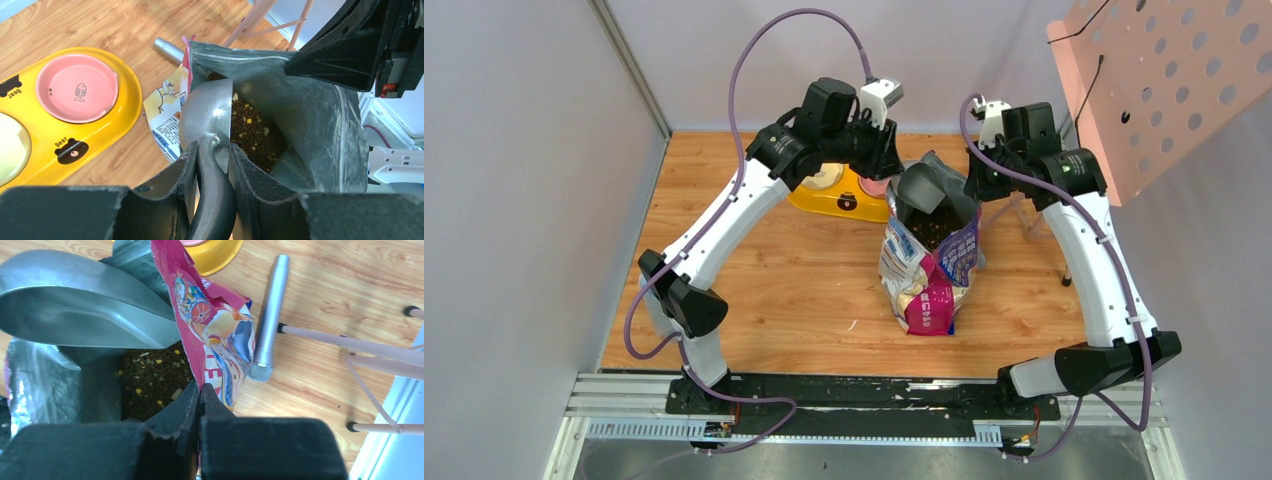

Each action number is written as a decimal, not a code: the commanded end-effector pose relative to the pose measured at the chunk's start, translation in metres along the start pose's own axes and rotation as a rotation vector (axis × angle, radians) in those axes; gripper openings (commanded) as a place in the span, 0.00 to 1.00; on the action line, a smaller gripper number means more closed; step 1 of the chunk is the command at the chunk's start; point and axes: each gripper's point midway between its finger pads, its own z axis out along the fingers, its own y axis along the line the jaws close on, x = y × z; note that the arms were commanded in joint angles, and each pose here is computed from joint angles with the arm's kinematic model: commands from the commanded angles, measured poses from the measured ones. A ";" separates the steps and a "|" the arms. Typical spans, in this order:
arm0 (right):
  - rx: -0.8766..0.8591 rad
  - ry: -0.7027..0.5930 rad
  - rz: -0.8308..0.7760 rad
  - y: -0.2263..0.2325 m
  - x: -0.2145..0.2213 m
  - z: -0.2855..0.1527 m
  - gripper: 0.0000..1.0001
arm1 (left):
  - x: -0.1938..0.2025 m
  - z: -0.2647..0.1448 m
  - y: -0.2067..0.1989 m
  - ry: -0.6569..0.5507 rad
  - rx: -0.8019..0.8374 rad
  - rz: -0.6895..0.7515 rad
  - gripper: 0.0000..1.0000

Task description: Serve the pet food

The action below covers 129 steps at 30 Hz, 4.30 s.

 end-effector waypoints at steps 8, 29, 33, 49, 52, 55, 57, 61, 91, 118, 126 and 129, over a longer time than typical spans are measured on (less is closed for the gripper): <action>-0.239 -0.214 0.024 0.074 -0.093 0.000 0.00 | 0.011 0.010 0.019 0.032 -0.057 0.045 0.00; -0.249 -0.190 0.017 0.095 -0.087 0.011 0.00 | 0.053 0.038 0.041 0.082 -0.142 0.136 0.00; -0.193 -0.200 0.034 0.085 -0.085 0.010 0.00 | 0.070 0.042 0.047 0.140 -0.176 0.097 0.00; -0.039 -0.117 0.102 0.073 -0.050 0.032 0.00 | 0.169 0.061 0.029 0.384 -0.177 -0.044 0.00; 0.034 -0.119 0.128 0.062 -0.044 0.030 0.00 | 0.183 0.063 0.039 0.423 -0.237 -0.073 0.00; 0.098 -0.137 0.151 0.052 -0.040 0.023 0.00 | 0.196 0.070 0.045 0.447 -0.287 -0.080 0.00; 0.099 -0.154 0.176 0.051 -0.043 0.016 0.00 | 0.204 0.079 0.039 0.471 -0.294 -0.056 0.00; -0.047 -0.193 0.232 0.077 -0.062 -0.003 0.00 | 0.212 0.093 0.024 0.518 -0.263 0.012 0.00; -0.151 -0.225 0.006 0.078 -0.036 -0.011 0.00 | 0.135 0.039 -0.039 0.496 0.457 -0.307 0.00; 0.030 -0.368 -0.269 0.042 -0.060 -0.014 0.00 | 0.018 -0.005 0.031 0.130 0.393 -0.676 0.00; 0.071 -0.389 -0.285 0.035 -0.062 -0.019 0.00 | 0.006 -0.025 0.035 0.068 0.380 -0.579 0.00; 0.081 -0.396 -0.297 0.033 -0.065 -0.022 0.00 | 0.008 -0.032 0.050 0.056 0.366 -0.611 0.00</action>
